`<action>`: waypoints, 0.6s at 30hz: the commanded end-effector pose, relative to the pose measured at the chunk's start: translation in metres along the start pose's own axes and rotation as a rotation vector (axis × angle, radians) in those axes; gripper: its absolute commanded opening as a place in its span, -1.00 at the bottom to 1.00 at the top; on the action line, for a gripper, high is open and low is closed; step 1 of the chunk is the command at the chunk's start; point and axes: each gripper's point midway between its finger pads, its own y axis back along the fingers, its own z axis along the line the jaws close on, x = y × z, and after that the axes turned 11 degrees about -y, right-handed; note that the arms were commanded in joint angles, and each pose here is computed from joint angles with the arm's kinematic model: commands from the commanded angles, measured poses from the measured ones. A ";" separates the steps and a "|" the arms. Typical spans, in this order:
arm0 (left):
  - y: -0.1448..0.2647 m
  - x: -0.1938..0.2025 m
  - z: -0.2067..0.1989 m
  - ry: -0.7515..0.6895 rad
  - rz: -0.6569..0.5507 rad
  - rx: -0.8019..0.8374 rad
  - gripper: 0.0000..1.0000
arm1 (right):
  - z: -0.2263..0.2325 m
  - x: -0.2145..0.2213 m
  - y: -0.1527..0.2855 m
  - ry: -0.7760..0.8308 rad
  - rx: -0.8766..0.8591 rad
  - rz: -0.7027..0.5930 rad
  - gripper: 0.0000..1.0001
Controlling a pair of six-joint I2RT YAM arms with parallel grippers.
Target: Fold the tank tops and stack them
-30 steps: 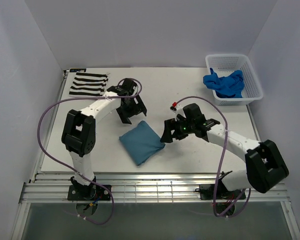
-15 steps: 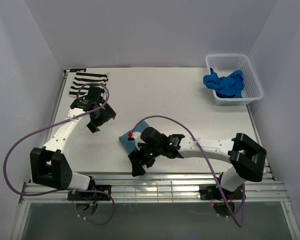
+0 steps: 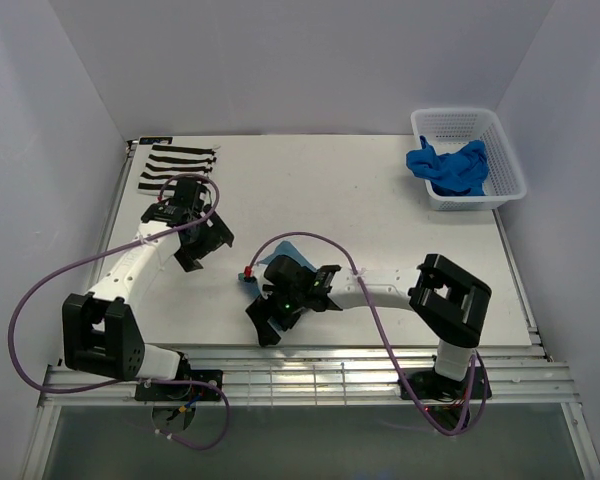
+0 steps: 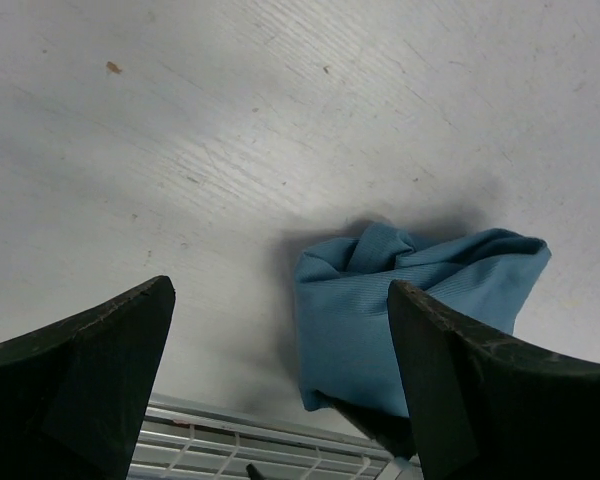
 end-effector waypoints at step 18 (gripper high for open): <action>-0.025 0.055 -0.097 -0.267 0.156 0.531 0.96 | -0.096 0.001 0.118 0.022 0.121 -0.170 0.80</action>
